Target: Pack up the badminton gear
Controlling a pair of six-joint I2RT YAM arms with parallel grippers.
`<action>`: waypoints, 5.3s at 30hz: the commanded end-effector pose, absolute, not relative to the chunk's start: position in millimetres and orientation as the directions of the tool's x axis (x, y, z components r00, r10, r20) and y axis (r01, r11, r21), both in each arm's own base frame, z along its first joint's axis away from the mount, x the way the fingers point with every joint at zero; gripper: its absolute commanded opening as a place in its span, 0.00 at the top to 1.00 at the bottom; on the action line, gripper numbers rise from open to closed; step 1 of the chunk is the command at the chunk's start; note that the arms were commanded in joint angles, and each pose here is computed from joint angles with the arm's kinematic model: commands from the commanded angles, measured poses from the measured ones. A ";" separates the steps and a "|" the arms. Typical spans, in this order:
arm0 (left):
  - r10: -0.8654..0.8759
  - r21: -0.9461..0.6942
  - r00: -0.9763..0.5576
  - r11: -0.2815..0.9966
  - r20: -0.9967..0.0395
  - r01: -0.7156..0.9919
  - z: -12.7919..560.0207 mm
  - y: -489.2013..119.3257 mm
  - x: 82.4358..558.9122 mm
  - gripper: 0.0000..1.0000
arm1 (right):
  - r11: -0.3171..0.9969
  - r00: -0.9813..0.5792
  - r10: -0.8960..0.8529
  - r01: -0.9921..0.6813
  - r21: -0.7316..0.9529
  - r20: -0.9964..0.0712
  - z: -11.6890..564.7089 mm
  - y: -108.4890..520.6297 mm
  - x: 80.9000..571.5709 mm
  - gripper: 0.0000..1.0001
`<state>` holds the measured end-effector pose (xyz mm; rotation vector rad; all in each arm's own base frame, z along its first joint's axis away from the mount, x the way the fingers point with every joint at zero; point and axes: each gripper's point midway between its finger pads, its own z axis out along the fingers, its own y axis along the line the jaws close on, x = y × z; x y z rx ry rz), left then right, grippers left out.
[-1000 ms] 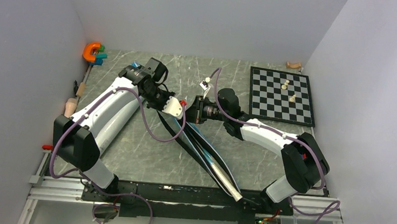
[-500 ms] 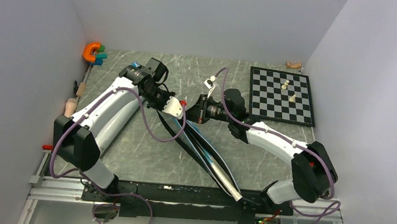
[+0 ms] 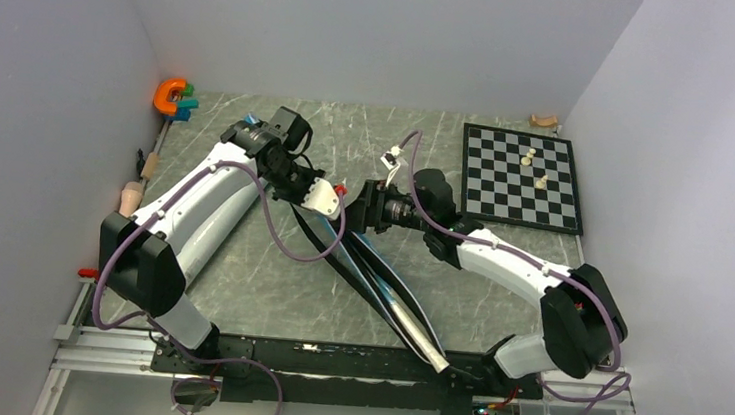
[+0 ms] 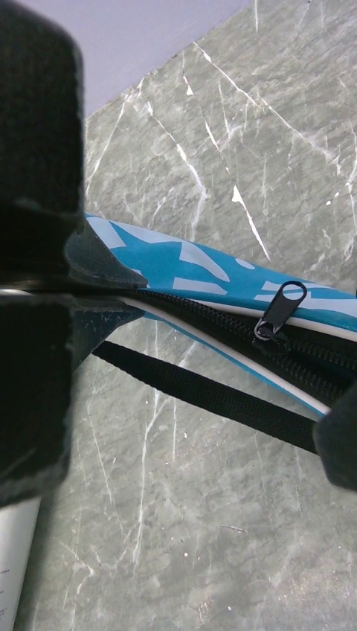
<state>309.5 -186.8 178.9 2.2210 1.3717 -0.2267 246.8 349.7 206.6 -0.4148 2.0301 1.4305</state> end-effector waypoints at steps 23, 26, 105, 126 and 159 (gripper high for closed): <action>0.776 0.384 0.483 -0.334 -0.407 0.861 196.9 -192.3 311.2 1.00 | 0.284 -0.751 0.132 -0.596 0.751 -0.647 230.0 372.8 267.0 0.80; 0.777 0.381 0.482 -0.335 -0.406 0.861 196.3 -192.4 311.5 1.00 | 0.283 -0.752 0.131 -0.596 0.751 -0.646 230.8 373.0 266.0 0.90; 0.811 0.364 0.441 -0.305 -0.385 0.880 192.2 -184.7 318.9 1.00 | 0.381 -0.726 0.163 -0.578 0.721 -0.668 226.1 354.4 261.7 0.48; 0.813 0.360 0.434 -0.300 -0.388 0.883 194.0 -186.7 322.6 1.00 | 0.335 -0.759 0.154 -0.562 0.756 -0.632 218.6 363.9 259.6 0.77; 0.832 0.350 0.422 -0.298 -0.361 0.888 187.5 -180.3 324.2 1.00 | 0.353 -0.747 0.206 -0.546 0.760 -0.633 226.9 341.7 243.1 1.00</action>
